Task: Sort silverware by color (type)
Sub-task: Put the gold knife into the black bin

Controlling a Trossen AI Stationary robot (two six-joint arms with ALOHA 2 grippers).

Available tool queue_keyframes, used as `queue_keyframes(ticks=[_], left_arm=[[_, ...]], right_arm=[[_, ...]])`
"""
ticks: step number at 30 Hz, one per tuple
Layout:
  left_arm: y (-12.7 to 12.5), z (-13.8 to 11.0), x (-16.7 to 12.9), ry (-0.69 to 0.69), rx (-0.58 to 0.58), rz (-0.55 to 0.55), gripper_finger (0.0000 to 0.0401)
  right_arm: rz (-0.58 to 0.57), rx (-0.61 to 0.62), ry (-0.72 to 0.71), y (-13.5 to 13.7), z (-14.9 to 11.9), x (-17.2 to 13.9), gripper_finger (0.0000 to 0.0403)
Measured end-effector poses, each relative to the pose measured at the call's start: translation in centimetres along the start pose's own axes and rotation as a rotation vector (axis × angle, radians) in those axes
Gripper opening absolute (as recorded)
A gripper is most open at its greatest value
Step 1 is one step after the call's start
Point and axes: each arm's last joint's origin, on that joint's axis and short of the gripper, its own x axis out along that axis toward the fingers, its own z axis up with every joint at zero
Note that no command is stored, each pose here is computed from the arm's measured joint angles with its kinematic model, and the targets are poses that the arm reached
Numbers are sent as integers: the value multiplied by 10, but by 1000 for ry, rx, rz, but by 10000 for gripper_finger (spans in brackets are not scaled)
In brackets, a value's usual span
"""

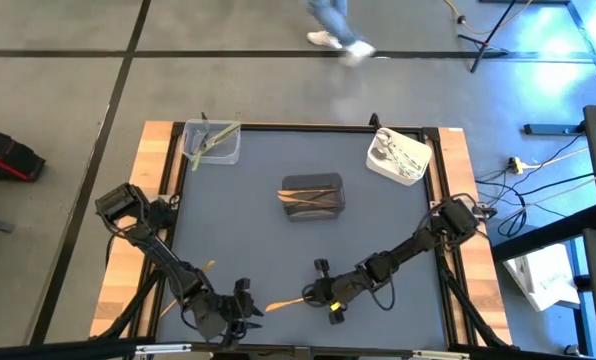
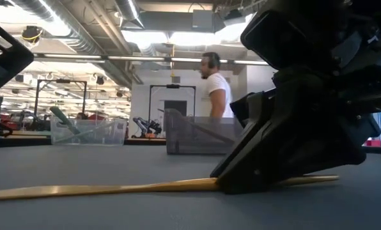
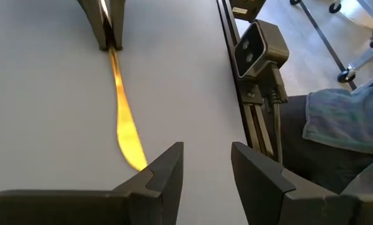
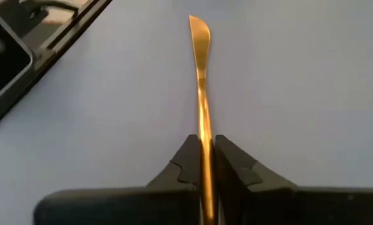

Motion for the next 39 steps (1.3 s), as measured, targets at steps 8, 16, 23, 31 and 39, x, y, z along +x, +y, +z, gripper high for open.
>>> queue_keyframes(ticks=[8, 16, 23, 31, 39], left_arm=[[0, 0, 0, 0, 41, 1, 129], [0, 0, 0, 4, 60, -3, 129], [-1, 5, -5, 0, 69, -24, 129], [-5, 21, -20, -42, 138, -53, 129], [-1, 26, -22, -65, 152, -18, 129]], right_arm=[[38, -90, 1, 2, 22, -25, 10], [-26, -136, 23, -1, 44, -57, 8], [-129, -143, 39, -18, 60, -83, 14], [-261, -127, -28, -74, 89, -111, 11], [-439, -79, -22, -162, 92, -123, 12]])
